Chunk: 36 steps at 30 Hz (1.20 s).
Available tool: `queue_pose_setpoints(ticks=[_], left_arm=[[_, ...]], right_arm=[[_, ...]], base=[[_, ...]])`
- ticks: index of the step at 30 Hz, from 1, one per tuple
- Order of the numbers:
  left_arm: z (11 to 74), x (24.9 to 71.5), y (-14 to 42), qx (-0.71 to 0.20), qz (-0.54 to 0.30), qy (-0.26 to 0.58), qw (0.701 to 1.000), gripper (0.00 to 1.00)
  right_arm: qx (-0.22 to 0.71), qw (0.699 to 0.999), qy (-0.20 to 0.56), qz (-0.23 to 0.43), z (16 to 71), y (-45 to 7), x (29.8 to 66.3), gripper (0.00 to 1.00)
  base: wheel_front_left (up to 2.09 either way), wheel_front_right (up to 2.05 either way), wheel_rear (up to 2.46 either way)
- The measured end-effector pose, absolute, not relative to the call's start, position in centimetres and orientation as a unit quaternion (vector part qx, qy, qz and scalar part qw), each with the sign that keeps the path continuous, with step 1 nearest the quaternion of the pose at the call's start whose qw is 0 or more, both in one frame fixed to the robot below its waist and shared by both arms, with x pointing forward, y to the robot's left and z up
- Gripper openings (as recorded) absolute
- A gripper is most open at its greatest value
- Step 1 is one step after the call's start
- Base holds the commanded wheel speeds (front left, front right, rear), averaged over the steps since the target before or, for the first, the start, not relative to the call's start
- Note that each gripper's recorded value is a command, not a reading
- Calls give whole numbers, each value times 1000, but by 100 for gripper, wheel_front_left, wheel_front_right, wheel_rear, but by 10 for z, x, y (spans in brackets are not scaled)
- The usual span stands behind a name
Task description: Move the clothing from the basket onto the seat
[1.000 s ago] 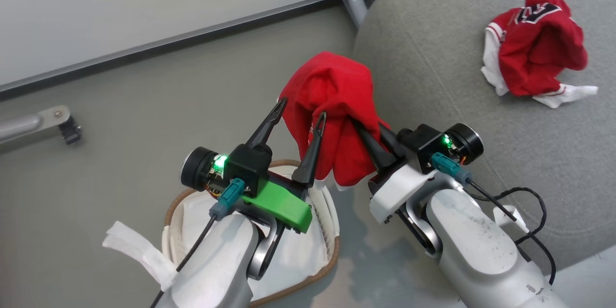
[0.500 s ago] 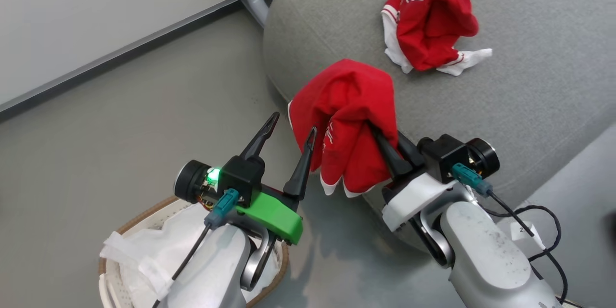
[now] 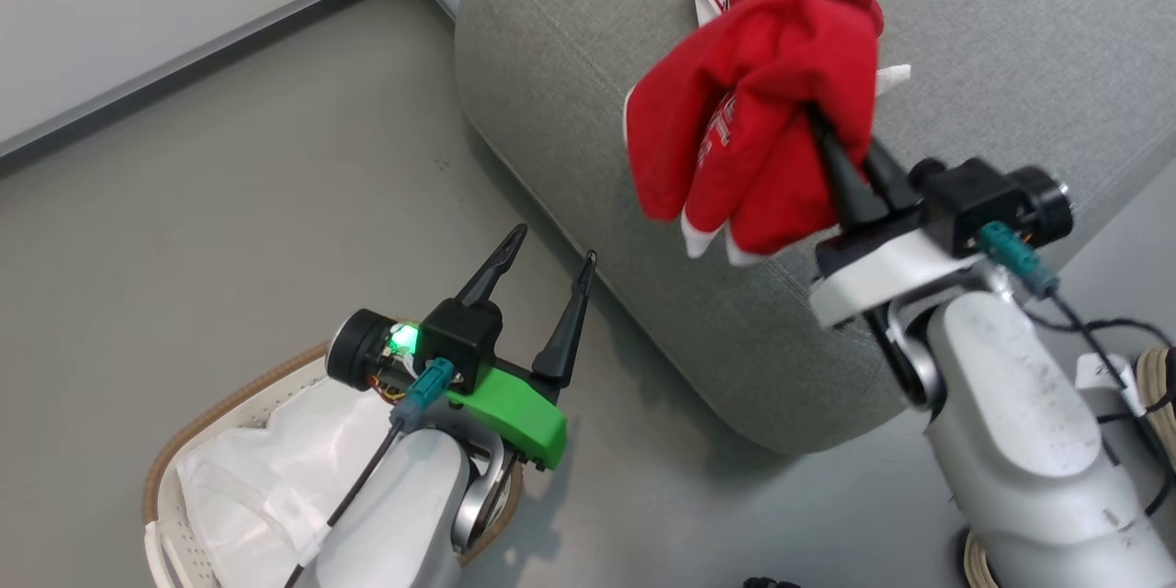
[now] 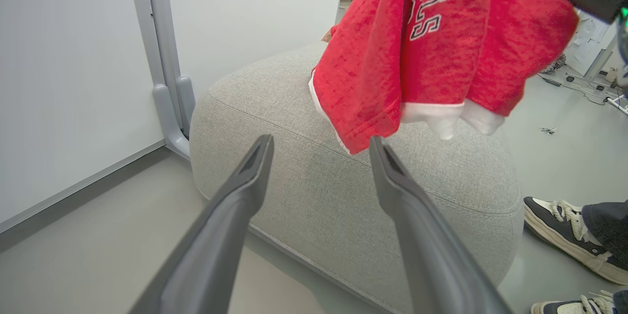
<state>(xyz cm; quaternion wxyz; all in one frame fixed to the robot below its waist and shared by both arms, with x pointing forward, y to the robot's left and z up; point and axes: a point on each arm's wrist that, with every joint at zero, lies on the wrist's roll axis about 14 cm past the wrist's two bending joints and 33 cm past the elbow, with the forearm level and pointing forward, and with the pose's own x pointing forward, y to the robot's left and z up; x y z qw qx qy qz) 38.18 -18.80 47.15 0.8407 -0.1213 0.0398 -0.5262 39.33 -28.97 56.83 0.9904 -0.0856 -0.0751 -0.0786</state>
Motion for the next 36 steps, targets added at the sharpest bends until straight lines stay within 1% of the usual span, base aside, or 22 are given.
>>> queue_pose_setpoints(ticks=[10,15,21,25,32,36], left_arm=[[439,402,-178,-122,-502,68,854,100],[424,412,-173,-120,-495,76,857,100],[410,428,-168,-119,-489,80,861,100],[395,439,-162,-117,-481,87,864,100],[365,455,-145,-117,-454,110,876,100],[349,460,-132,-118,-436,125,884,100]], right_arm=[[-195,963,-141,-124,653,-354,426,0],[-216,953,-140,-157,664,-383,440,0],[-221,952,-105,-182,643,-409,460,0],[-211,956,-65,-194,609,-418,475,0],[-172,953,-2,-249,549,-450,479,0],[-149,952,26,-266,517,-454,485,0]], base=[[0,0,0],[0,0,0],[0,0,0],[0,0,0],[0,0,0],[0,0,0]])
